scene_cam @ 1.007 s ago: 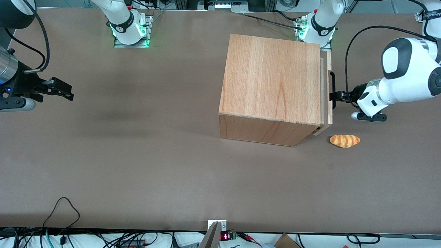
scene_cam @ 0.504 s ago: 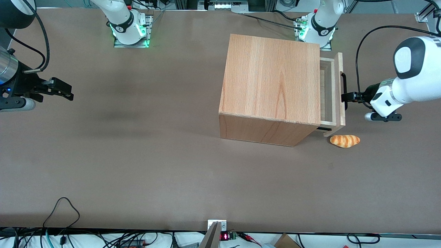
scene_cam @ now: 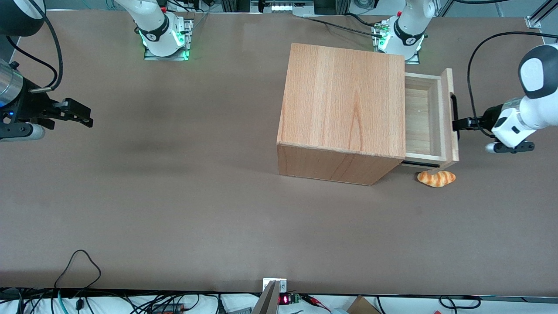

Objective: Open top drawer with left arm
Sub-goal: 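Pull the handle with the left gripper, sliding the drawer out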

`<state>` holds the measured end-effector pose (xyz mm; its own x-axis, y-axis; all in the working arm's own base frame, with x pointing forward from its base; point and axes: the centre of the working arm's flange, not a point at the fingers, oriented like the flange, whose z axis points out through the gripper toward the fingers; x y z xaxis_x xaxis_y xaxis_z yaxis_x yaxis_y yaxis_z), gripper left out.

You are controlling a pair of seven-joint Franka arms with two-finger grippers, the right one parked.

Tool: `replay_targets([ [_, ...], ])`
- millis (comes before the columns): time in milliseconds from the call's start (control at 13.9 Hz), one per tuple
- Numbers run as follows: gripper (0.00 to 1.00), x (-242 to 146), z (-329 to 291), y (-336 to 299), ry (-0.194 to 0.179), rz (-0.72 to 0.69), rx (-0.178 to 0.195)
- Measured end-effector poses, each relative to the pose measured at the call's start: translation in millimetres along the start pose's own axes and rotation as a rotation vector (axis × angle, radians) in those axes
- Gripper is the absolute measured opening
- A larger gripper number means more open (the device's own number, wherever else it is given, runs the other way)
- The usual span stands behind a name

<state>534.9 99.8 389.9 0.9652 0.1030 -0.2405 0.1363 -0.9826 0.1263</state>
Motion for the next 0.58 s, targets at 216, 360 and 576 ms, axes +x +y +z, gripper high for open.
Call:
replay_targets([
  [216, 1.0, 0, -5, -18, 0.014, -0.021, 0.023],
  [360, 1.0, 0, -7, -27, 0.022, -0.036, 0.027],
  [576, 1.0, -2, -10, -42, 0.025, -0.062, 0.031],
])
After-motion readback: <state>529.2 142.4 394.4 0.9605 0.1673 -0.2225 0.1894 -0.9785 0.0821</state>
